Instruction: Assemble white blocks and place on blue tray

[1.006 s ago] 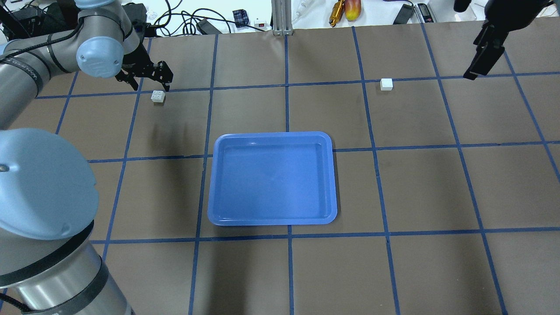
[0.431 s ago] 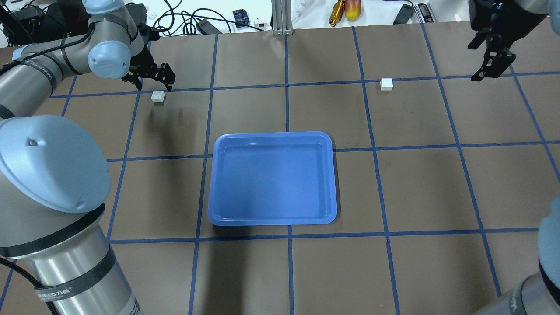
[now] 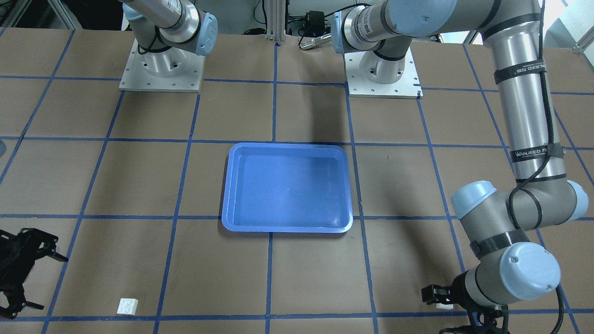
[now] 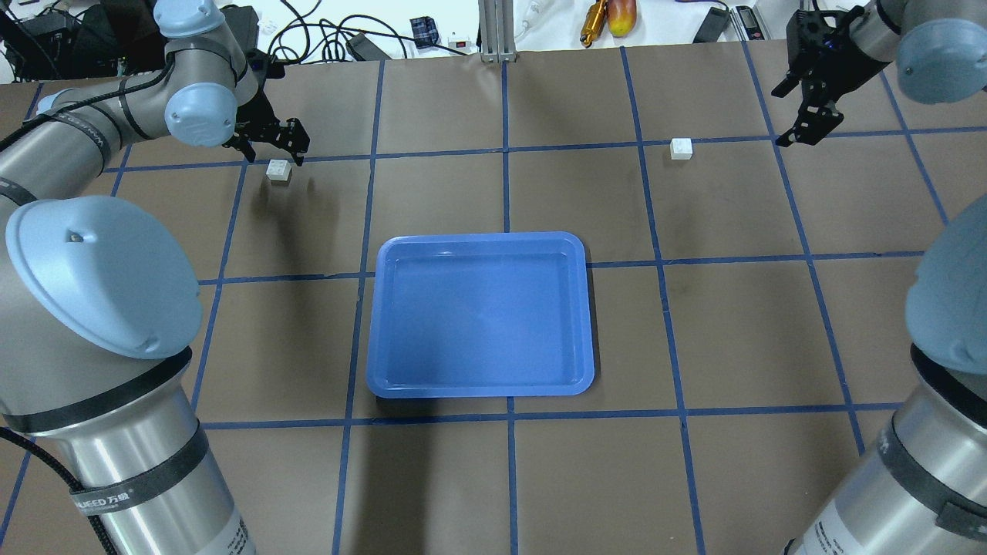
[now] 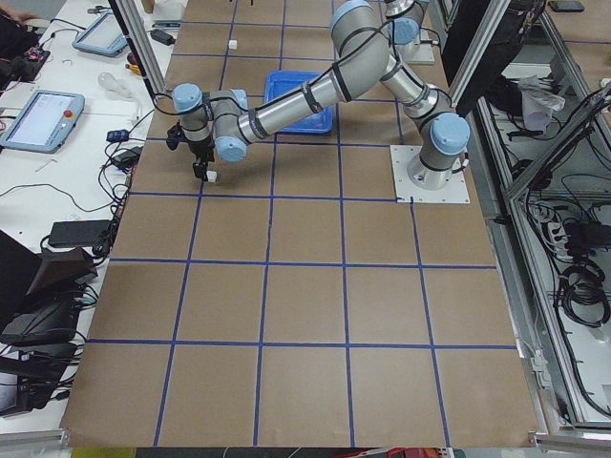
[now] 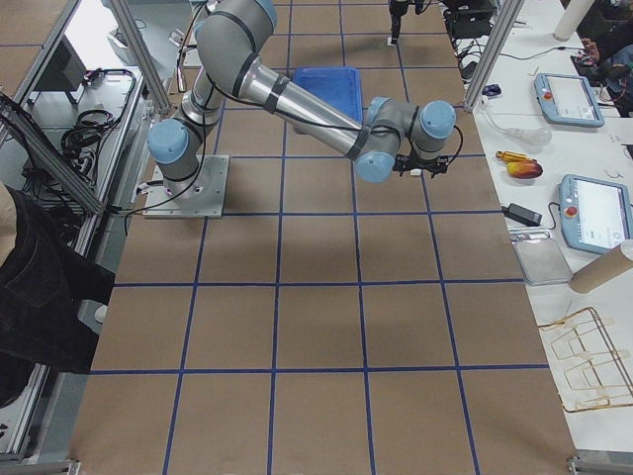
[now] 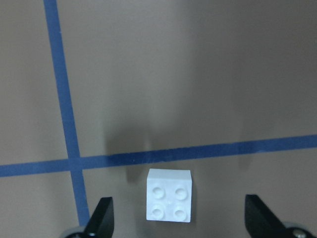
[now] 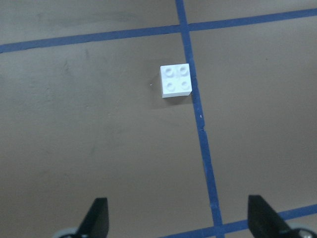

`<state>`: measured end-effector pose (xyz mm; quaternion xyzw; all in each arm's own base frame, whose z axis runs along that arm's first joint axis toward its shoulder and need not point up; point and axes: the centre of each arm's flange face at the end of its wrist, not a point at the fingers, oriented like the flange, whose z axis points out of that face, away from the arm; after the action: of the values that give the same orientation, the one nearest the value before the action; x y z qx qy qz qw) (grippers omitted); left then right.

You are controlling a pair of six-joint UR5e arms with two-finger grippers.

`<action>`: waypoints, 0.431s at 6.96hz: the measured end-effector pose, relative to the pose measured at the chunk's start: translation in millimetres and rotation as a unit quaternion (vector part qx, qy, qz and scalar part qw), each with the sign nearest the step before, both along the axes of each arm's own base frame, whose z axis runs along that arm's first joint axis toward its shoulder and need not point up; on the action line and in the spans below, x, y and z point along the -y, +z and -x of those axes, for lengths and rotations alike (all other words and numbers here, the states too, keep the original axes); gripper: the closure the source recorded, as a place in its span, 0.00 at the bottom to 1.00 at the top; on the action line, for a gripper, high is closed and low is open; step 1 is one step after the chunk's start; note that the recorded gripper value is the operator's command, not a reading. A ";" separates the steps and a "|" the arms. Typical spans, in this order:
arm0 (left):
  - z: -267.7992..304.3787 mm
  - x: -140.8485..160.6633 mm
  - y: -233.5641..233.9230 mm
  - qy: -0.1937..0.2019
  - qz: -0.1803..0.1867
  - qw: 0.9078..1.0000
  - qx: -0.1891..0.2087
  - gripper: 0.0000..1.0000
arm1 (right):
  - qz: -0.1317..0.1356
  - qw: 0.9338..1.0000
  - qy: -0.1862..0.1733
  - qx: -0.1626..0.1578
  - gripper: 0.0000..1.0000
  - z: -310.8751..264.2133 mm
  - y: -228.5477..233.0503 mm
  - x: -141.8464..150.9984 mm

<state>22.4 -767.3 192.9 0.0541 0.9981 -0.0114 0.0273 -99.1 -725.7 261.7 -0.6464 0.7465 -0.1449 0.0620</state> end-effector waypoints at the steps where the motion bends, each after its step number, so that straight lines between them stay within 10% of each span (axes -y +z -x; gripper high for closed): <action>1: -7.8 -0.1 -4.6 -0.002 -0.003 1.000 -0.001 0.27 | -0.003 1.000 -0.015 0.017 0.00 0.0 -29.3 13.1; 3: -14.4 -1.6 -8.1 -0.004 -0.007 1.000 -0.002 0.53 | -0.007 0.999 -0.008 0.051 0.00 -29.5 -58.7 25.8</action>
<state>36.7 -765.8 184.8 0.0580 0.9980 -0.0049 0.0251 -69.6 -751.5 203.0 -0.6319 0.7485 -0.1725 0.1033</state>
